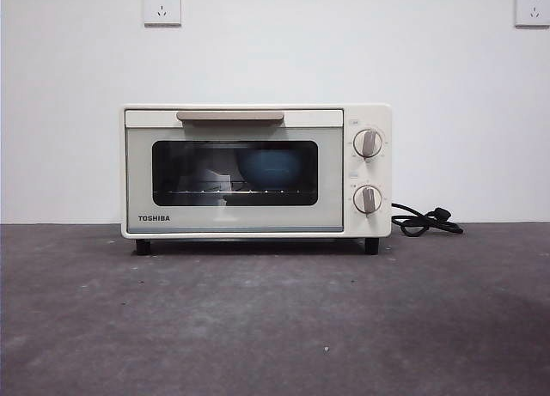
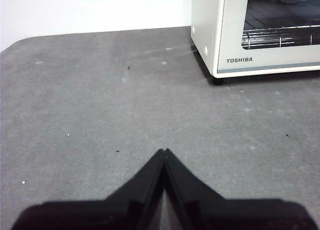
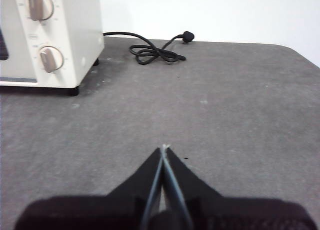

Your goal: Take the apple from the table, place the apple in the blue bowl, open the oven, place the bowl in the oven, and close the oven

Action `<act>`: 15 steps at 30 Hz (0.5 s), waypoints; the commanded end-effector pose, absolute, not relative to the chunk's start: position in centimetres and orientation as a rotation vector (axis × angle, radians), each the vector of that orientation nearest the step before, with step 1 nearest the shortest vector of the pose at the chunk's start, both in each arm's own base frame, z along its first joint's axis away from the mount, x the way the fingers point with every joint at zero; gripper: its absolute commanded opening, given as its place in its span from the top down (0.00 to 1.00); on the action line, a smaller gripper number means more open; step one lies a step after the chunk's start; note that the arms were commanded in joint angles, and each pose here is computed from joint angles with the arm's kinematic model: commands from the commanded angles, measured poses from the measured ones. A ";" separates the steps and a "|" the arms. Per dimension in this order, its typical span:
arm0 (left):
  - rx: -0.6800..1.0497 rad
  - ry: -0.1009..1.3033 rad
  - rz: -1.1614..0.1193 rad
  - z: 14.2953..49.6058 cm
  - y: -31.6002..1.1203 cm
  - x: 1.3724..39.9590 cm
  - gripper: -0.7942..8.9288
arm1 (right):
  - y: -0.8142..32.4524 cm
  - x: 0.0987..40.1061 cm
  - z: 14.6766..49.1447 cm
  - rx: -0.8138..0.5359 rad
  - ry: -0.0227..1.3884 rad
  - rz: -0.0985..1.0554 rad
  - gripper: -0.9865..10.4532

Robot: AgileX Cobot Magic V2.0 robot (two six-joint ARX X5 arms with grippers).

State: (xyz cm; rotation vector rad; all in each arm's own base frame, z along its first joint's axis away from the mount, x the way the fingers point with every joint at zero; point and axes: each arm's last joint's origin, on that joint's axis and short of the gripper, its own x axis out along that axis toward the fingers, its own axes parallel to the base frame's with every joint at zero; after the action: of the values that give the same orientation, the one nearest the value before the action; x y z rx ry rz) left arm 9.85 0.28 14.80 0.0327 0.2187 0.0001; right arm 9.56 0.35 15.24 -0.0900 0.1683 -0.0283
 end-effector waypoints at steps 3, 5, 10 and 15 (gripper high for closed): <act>0.029 0.222 -0.001 14.5 0.3 9.9 0.92 | 0.1 9.6 15.1 -0.091 0.175 -0.060 0.91; 0.029 0.222 -0.001 14.5 0.3 9.9 0.92 | 0.1 9.6 15.1 -0.091 0.175 -0.060 0.91; 0.029 0.222 -0.001 14.5 0.3 9.9 0.92 | 0.1 9.6 15.0 -0.091 0.176 -0.058 0.91; 0.029 0.222 -0.001 14.5 0.3 9.9 0.92 | 0.1 9.6 15.0 -0.091 0.177 -0.059 0.91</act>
State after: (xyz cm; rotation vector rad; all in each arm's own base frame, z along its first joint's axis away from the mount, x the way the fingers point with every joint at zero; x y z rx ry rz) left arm 9.85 0.28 14.81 0.0327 0.2183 0.0001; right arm 9.57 0.06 15.24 -0.0878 0.1701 -0.0591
